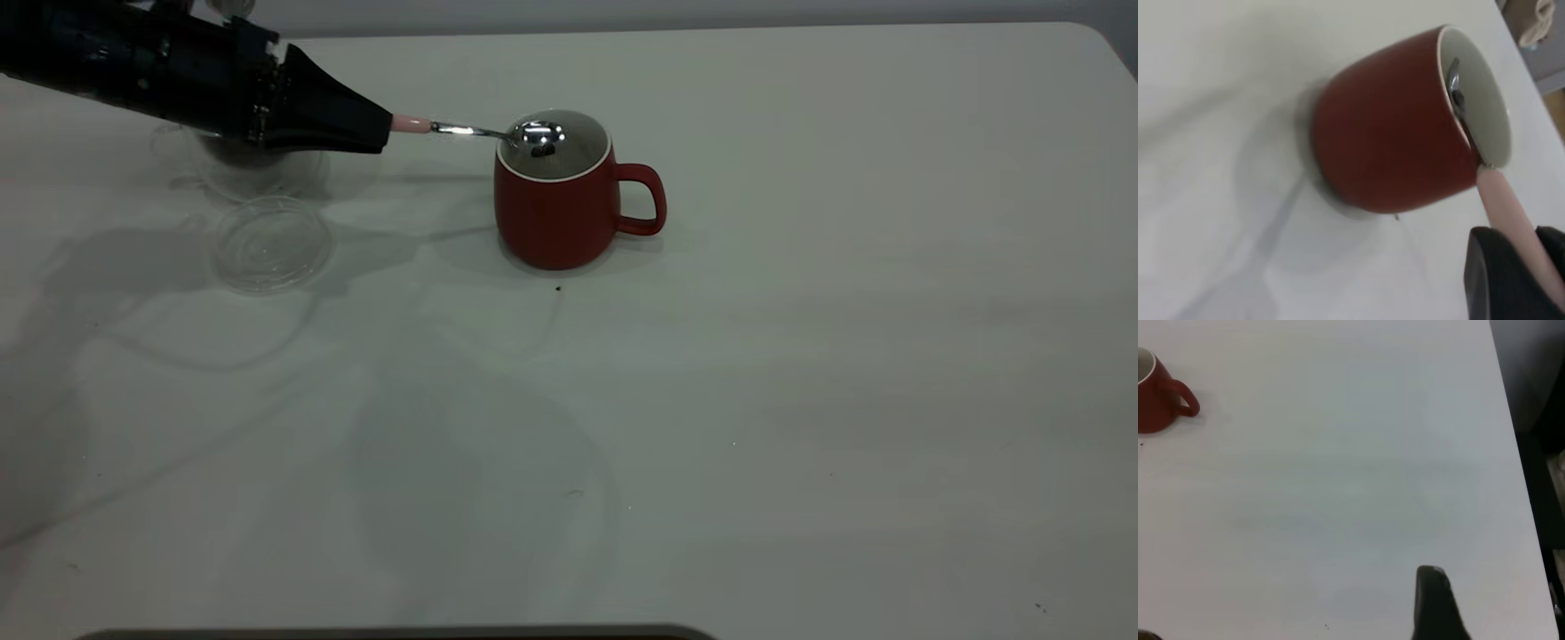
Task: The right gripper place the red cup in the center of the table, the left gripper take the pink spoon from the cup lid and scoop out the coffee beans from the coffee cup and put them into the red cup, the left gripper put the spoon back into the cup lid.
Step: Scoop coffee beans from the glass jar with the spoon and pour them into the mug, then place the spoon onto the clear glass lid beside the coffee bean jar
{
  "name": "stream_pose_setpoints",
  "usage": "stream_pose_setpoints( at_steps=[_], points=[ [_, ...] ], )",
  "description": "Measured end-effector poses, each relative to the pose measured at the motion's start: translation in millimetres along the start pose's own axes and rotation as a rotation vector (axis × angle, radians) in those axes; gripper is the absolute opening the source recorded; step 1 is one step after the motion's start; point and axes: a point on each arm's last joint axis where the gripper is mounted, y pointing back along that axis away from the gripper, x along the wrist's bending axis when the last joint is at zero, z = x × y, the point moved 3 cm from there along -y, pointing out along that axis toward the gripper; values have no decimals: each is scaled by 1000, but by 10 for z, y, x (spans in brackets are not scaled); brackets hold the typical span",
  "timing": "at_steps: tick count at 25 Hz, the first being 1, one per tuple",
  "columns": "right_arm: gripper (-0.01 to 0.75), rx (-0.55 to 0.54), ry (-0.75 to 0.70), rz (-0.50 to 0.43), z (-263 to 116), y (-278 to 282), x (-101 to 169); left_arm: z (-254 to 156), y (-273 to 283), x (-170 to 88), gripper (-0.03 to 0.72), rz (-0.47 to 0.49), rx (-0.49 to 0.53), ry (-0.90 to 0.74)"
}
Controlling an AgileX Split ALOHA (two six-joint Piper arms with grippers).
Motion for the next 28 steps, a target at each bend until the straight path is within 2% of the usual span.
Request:
stream_pose_setpoints(
  at_steps=[4,13,16,22,25,28],
  points=[
    [486,0,0,0,0,0,0,11,-58,-16,127,9,2,-91],
    [486,0,0,0,0,0,0,54,-39,-79,127,-10,-2,-90],
    [486,0,0,0,0,0,0,184,46,-221,127,-25,-15,-85],
    [486,0,0,0,0,0,0,510,397,-727,127,-81,-11,-72],
    [486,0,0,0,0,0,0,573,664,-845,127,-37,20,-35],
    [486,0,0,0,0,0,0,551,1007,-834,127,45,52,24]
  ],
)
